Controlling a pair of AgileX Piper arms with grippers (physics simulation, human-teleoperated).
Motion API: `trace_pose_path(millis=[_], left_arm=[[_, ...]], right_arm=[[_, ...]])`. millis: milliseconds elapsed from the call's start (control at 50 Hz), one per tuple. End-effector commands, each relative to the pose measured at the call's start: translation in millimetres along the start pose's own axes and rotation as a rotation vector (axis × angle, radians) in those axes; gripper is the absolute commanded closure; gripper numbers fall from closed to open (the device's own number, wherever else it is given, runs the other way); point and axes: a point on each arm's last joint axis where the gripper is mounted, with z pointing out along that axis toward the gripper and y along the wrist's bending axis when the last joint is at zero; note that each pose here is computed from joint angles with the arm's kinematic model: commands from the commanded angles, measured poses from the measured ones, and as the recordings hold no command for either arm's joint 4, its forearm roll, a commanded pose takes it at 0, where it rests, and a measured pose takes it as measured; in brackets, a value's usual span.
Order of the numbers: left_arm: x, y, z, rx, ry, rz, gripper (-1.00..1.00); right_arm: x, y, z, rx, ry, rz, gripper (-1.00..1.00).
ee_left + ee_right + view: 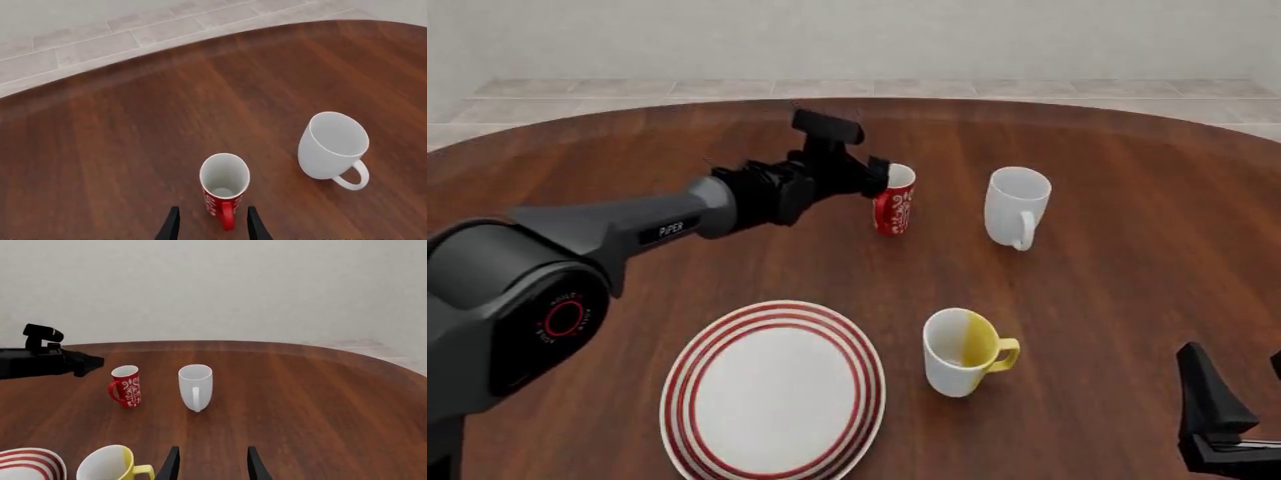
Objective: Pick up the red mug and put it on the plate
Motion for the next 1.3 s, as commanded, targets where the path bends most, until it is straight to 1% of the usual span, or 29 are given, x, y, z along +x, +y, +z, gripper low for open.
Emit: trace_pose_path(millis=[20, 40, 60, 100, 140, 220, 240, 280, 300, 400, 480, 500, 520, 540, 700, 720, 900, 920, 960, 1100, 1300], left_arm=[[7.2, -5.2, 4, 0.010, 0.010, 0.001, -1.00], [6.8, -5.7, 4, 0.010, 0.006, 0.001, -1.00], [6.5, -11.7, 3, 0.021, 0.002, 0.013, -1.00], [7.1, -5.9, 4, 0.011, 0.004, -0.002, -1.00], [7.3, -9.4, 3, 0.017, -0.002, 0.000, -1.00], [8.2, -4.2, 4, 0.008, -0.004, -0.005, -1.00], [8.8, 1.3, 5, -0.002, -0.007, -0.007, -1.00], [9.6, -2.3, 6, 0.005, -0.006, -0.005, -1.00], [9.8, -0.6, 6, 0.002, -0.010, 0.000, -1.00], [10.3, -5.1, 6, 0.010, -0.015, 0.009, -1.00], [8.6, -5.9, 4, 0.011, -0.017, 0.003, -1.00], [8.1, -10.8, 4, 0.020, -0.021, 0.004, -1.00], [7.6, -9.0, 3, 0.017, -0.021, 0.001, -1.00], [8.0, -12.3, 3, 0.023, -0.020, 0.002, -1.00], [13.0, -14.6, 7, 0.027, -0.015, 0.000, -1.00], [14.0, -18.4, 6, 0.034, -0.014, 0.007, -1.00], [12.5, -17.5, 7, 0.033, -0.014, -0.005, -1.00], [12.9, -15.5, 7, 0.029, -0.014, -0.005, -1.00], [13.6, -19.5, 8, 0.036, -0.013, -0.006, -1.00], [20.7, -21.6, 13, 0.040, -0.003, -0.006, -1.00], [22.7, -19.4, 15, 0.036, -0.001, -0.011, -1.00]], right_arm=[[0, 0, 0, 0.001, -0.002, 0.001, -1.00], [0, 0, -1, 0.001, -0.002, 0.000, -1.00], [0, 0, -1, 0.002, -0.002, 0.000, -1.00], [0, 0, 0, 0.001, -0.002, 0.001, -1.00], [0, 0, 0, 0.001, -0.001, 0.000, -1.00], [0, 0, 0, -0.001, 0.000, 0.000, -1.00], [0, 0, 0, -0.003, 0.001, -0.001, -1.00], [0, 0, 1, -0.003, 0.001, -0.001, -1.00], [-1, 0, 1, -0.003, 0.001, -0.001, -1.00], [-1, 0, 2, -0.001, 0.001, -0.001, -1.00], [-1, 0, 2, -0.001, 0.001, -0.001, -1.00], [-1, 0, 2, -0.002, 0.001, -0.001, -1.00], [-1, 0, 2, -0.002, 0.001, -0.001, -1.00], [-1, 0, 2, -0.002, 0.002, -0.002, -1.00], [-1, 0, 2, -0.001, 0.001, -0.003, -1.00], [-1, 0, 2, -0.001, 0.001, -0.003, -1.00], [-1, 0, 2, -0.002, 0.003, -0.003, -1.00], [-1, 0, 2, -0.002, 0.003, -0.002, -1.00], [0, 0, 1, -0.001, 0.003, -0.003, -1.00], [0, 0, 2, 0.000, 0.004, -0.003, -1.00], [0, 0, 2, 0.000, 0.005, -0.003, -1.00]])
